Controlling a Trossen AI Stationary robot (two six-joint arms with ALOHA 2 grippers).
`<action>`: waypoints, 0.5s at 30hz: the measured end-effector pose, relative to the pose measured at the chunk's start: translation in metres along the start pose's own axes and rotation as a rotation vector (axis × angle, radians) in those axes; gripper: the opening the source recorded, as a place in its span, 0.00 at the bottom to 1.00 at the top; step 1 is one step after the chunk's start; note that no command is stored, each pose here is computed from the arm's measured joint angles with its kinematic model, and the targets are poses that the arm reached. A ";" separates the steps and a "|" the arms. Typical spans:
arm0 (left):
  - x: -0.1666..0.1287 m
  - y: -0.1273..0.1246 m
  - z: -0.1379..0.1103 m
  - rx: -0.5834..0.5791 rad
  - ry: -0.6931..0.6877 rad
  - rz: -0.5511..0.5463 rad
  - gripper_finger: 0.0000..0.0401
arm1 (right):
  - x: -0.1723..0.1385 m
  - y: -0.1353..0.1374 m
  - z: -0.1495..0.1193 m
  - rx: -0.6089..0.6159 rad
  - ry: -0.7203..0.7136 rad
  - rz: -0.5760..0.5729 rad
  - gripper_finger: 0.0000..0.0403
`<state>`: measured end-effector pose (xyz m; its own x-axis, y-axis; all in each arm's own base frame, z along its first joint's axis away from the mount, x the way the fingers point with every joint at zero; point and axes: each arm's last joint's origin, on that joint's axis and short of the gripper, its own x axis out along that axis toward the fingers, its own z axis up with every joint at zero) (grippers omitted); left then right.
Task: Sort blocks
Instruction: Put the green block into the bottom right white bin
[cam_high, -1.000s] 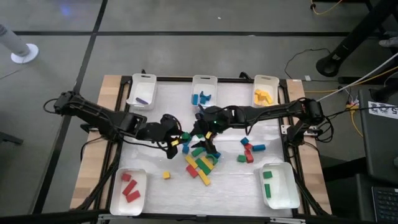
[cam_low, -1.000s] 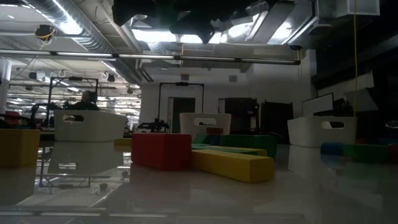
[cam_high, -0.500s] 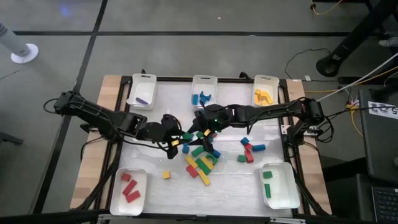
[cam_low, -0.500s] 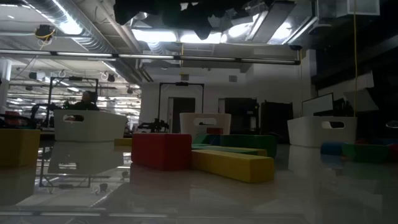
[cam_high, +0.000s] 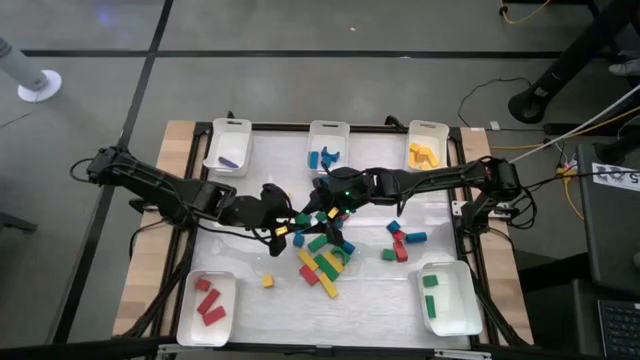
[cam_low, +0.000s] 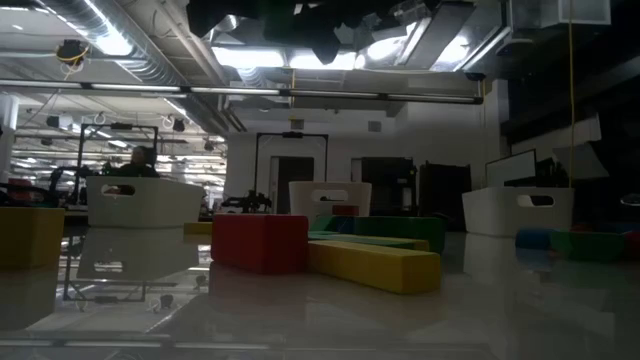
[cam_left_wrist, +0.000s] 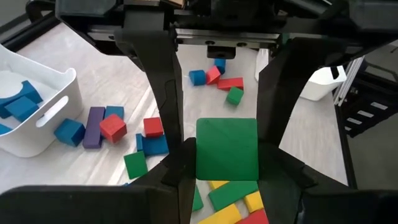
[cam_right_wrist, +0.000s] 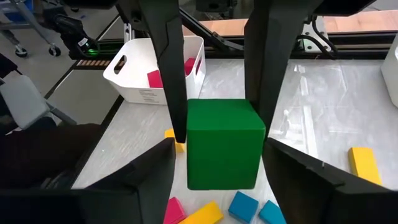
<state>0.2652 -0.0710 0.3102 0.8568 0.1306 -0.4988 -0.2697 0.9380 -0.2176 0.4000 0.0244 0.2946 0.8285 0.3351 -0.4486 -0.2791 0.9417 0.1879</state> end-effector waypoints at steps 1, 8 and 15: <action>0.000 0.000 0.000 0.003 0.000 0.000 0.31 | 0.000 0.000 0.000 0.000 0.000 0.000 0.57; 0.000 0.000 0.000 0.029 0.000 0.001 0.31 | 0.000 0.000 0.000 0.000 0.001 0.001 0.39; 0.000 0.000 0.000 0.063 0.001 0.002 0.31 | 0.000 0.000 0.000 0.000 0.002 0.000 0.33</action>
<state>0.2651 -0.0709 0.3100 0.8560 0.1319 -0.4998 -0.2430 0.9561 -0.1638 0.3999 0.0246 0.2944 0.8274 0.3354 -0.4505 -0.2795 0.9416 0.1877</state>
